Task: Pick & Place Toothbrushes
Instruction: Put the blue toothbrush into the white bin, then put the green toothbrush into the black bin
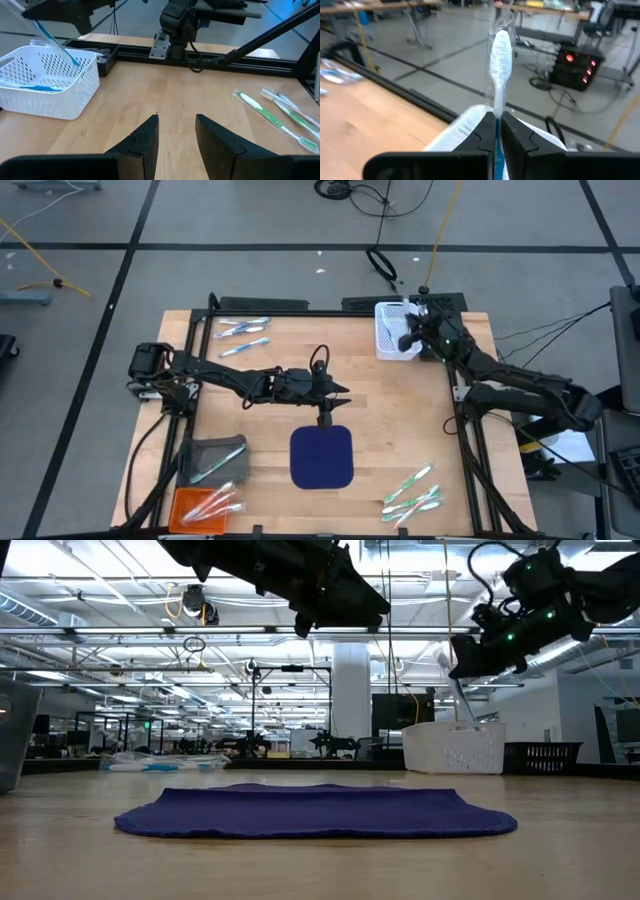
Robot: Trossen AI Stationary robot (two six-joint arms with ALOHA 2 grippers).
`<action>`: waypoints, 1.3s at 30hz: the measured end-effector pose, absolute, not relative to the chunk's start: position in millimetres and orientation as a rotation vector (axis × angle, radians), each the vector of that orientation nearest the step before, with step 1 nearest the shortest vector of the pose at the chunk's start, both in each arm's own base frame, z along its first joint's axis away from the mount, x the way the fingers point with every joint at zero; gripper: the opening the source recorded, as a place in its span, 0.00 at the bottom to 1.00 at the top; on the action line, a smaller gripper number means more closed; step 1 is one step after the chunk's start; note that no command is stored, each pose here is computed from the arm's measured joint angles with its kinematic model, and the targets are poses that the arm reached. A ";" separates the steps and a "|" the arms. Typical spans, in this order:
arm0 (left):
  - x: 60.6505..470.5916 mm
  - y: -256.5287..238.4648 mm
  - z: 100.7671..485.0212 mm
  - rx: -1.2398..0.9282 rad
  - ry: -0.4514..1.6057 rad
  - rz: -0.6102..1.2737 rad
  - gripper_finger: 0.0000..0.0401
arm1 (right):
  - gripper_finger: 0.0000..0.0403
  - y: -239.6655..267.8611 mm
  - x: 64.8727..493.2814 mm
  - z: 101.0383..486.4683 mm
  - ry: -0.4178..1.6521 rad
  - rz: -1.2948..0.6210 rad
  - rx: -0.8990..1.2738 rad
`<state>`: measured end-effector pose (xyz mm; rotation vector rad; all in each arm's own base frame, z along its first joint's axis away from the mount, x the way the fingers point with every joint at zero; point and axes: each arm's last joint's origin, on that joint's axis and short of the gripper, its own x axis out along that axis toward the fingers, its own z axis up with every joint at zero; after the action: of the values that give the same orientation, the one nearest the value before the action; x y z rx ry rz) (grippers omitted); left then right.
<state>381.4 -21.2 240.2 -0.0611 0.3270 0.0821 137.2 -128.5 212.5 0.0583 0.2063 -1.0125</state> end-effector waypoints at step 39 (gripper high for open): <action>381.2 -21.0 239.6 -0.060 0.334 0.083 0.32 | 0.37 -151.5 136.7 183.9 0.358 -0.980 0.134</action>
<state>381.2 -21.0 239.6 -0.0596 0.3338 0.0830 136.7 -151.5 183.9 0.1336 0.3582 -0.9805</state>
